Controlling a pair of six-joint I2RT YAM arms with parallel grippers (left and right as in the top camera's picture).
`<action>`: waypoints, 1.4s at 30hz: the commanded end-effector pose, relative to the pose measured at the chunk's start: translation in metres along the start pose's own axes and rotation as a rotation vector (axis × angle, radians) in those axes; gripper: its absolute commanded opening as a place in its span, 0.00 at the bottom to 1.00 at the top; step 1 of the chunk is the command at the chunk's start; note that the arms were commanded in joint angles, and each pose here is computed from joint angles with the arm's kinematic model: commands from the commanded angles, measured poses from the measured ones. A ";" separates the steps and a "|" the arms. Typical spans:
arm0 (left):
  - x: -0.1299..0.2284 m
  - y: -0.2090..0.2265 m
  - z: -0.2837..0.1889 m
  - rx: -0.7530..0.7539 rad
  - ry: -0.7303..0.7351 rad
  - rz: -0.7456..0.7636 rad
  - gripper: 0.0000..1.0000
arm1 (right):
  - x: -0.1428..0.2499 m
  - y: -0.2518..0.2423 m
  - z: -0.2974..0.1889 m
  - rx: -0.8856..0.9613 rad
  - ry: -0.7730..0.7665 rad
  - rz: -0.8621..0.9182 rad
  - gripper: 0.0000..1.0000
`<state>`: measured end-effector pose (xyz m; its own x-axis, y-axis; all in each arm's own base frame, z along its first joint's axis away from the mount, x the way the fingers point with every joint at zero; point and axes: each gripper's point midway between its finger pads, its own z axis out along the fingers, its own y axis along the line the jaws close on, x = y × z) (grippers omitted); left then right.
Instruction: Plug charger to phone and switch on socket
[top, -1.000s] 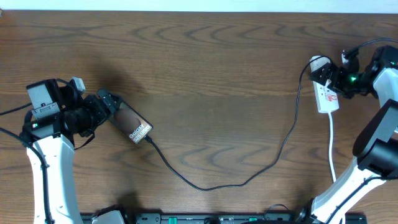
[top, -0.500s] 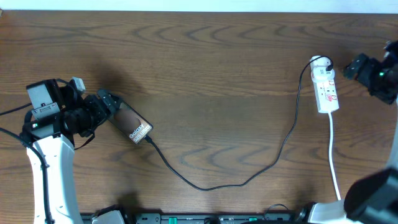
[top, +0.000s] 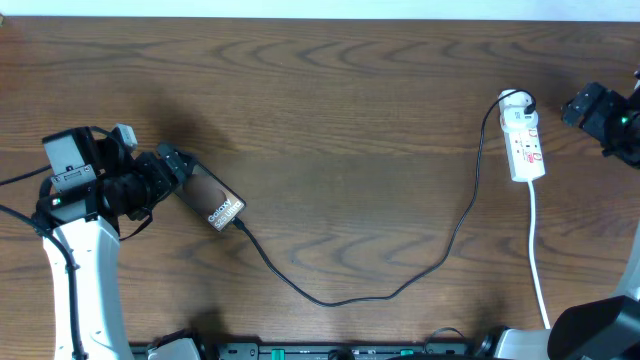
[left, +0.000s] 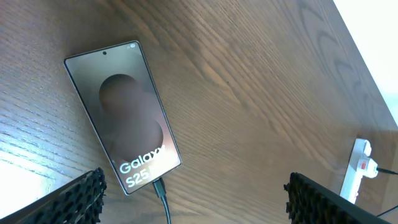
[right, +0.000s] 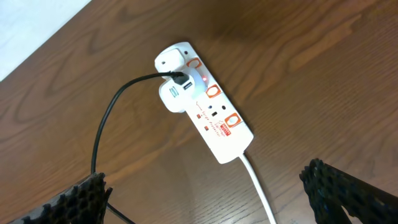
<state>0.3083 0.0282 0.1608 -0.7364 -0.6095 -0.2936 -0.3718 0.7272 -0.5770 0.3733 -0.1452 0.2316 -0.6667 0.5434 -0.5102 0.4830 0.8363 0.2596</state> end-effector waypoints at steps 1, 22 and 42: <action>0.002 0.000 0.002 0.008 0.015 0.013 0.91 | 0.000 -0.001 -0.002 0.012 -0.006 0.012 0.99; 0.002 0.020 0.000 -0.106 -0.005 0.003 0.91 | 0.000 -0.001 -0.002 0.012 -0.004 0.012 0.99; 0.048 0.038 -0.031 -0.110 -0.290 0.124 0.91 | 0.000 -0.001 -0.002 0.013 -0.004 0.012 0.99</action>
<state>0.2506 0.0368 0.1574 -0.6107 -0.5856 -0.5330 -0.3723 0.8064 -0.4594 0.3722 -0.1459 0.2309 -0.6675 0.5445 -0.5080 0.4877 0.8351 0.2543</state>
